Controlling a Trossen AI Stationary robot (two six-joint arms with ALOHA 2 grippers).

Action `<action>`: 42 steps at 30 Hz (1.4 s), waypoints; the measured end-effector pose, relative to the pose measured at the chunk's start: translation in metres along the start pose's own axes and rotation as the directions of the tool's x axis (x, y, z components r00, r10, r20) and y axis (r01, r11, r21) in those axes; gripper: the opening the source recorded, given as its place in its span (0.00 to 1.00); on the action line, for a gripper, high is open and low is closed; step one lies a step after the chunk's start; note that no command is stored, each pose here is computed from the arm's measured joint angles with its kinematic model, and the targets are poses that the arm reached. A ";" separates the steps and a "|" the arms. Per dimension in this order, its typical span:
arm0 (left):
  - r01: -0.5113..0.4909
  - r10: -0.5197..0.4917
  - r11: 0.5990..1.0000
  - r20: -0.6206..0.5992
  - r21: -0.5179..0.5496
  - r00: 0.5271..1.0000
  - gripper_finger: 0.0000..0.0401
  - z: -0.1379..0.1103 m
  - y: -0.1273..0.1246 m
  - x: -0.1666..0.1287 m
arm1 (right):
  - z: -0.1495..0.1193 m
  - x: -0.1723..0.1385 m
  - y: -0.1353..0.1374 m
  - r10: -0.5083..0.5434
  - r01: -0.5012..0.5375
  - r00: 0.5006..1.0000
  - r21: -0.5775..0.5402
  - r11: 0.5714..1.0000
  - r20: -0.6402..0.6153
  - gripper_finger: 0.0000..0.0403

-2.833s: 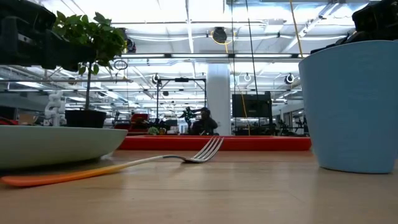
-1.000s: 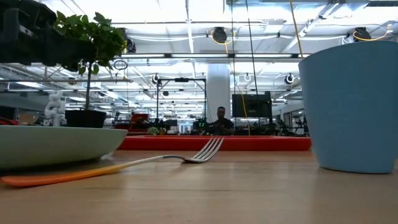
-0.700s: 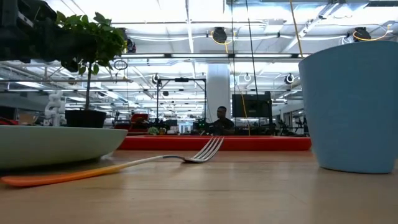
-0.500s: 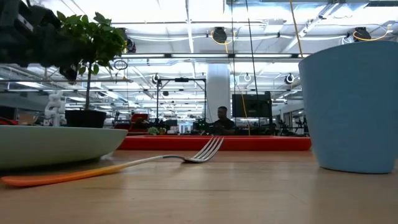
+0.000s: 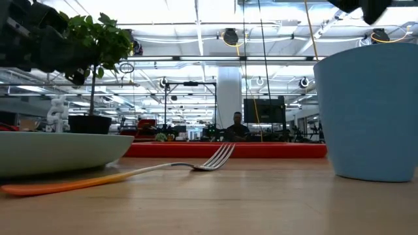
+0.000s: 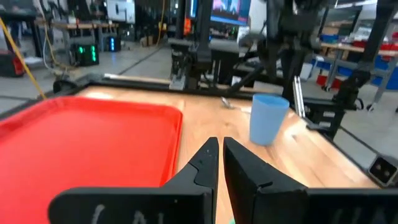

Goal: Pick and place plate/cup/fork/spoon on tray
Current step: Put the blue cup on the top right of the orange serving tray

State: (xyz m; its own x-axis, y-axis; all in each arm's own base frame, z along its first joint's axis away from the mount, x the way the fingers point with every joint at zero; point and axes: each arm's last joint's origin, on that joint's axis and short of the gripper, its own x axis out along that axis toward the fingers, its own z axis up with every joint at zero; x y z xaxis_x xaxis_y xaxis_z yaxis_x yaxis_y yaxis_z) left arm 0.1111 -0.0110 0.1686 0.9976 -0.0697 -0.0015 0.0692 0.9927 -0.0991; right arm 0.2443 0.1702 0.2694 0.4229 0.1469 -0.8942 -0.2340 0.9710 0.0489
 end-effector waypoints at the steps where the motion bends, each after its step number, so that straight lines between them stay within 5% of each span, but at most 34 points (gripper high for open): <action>1: -0.002 0.002 1.000 0.014 -0.001 1.000 0.06 0.001 0.000 0.001 | 0.000 0.003 0.000 -0.002 0.002 1.000 -0.005 1.000 -0.006 0.39; 7: 0.014 -0.014 1.000 0.019 0.007 1.000 0.06 0.008 -0.005 0.007 | 0.002 0.008 0.002 0.002 -0.002 1.000 -0.036 0.999 -0.007 0.39; 25: 0.072 -0.070 0.996 -0.036 0.049 0.997 0.06 0.084 -0.041 0.057 | -0.014 0.030 0.000 0.045 -0.047 0.998 -0.047 0.998 -0.034 0.38; 42: 0.096 -0.016 0.977 -0.384 0.191 0.923 0.06 0.127 -0.097 0.139 | -0.024 0.043 -0.002 0.047 -0.049 0.999 -0.092 0.995 -0.028 0.11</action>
State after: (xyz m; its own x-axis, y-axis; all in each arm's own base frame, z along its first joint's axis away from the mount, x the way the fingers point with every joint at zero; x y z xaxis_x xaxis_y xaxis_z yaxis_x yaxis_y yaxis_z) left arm 0.2443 -0.1043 0.3046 0.9166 -0.1178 -0.3821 0.1649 0.9819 0.0928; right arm 0.2420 0.1705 0.2205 0.3867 0.1868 -0.9031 -0.3343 0.9410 0.0515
